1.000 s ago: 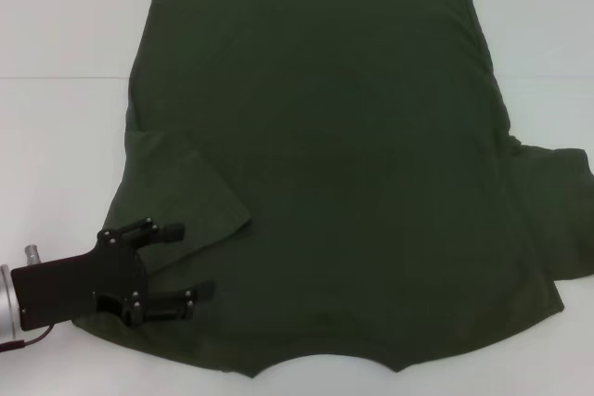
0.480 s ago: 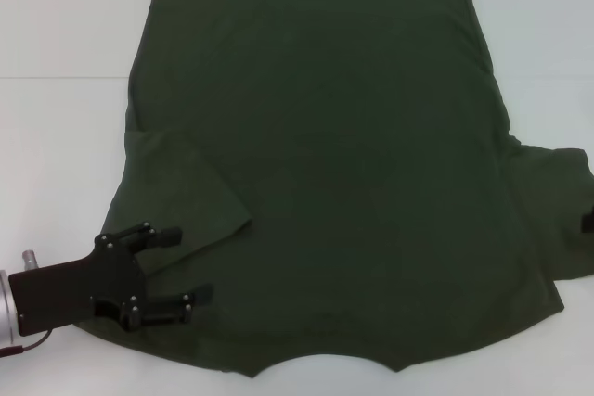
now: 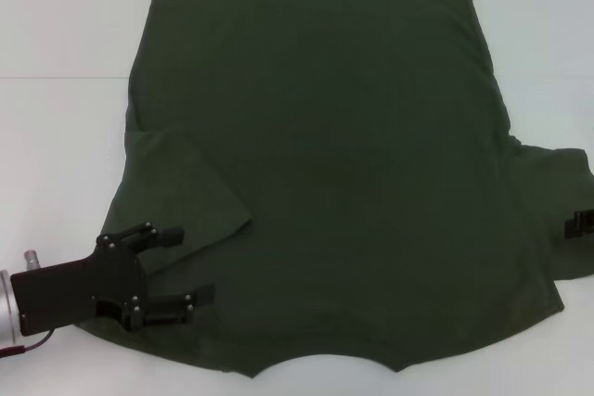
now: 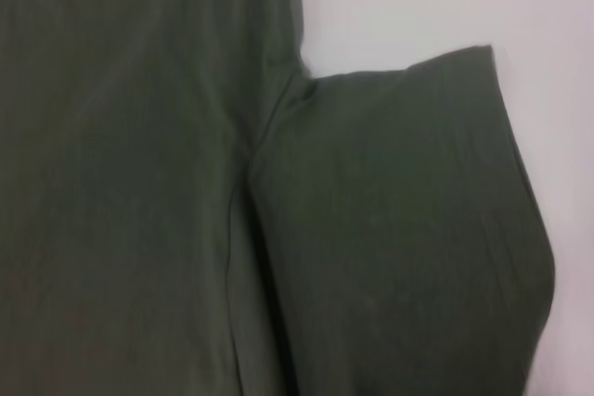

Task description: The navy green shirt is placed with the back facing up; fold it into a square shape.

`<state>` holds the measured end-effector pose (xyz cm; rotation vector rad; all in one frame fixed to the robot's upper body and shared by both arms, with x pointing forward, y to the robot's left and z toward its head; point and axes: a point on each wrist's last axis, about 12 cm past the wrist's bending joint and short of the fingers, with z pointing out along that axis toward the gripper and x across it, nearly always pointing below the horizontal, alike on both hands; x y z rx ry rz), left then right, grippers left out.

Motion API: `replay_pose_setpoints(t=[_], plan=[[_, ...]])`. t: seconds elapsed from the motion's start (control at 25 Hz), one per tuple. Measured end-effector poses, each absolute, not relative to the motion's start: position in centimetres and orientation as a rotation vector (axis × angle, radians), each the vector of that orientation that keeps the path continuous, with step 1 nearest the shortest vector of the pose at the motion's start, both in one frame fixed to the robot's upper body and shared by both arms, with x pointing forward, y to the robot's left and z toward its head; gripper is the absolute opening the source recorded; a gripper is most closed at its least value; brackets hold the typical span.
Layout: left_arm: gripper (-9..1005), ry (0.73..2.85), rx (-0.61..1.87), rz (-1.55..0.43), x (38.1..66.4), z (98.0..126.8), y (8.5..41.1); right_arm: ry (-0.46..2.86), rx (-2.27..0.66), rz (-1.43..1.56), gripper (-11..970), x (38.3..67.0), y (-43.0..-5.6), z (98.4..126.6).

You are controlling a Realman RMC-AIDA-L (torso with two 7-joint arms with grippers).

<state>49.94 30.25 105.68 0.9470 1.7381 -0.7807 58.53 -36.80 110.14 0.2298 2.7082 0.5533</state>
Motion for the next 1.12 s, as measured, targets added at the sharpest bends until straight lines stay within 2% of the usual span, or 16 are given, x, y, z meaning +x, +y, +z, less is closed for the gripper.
replay_pose_setpoints(t=[1.12], plan=[[919, 1.743, 0.941, -0.775, 50.0, 105.6, 30.2, 2.721, 0.146, 0.526, 865, 59.6, -34.9, 110.0]])
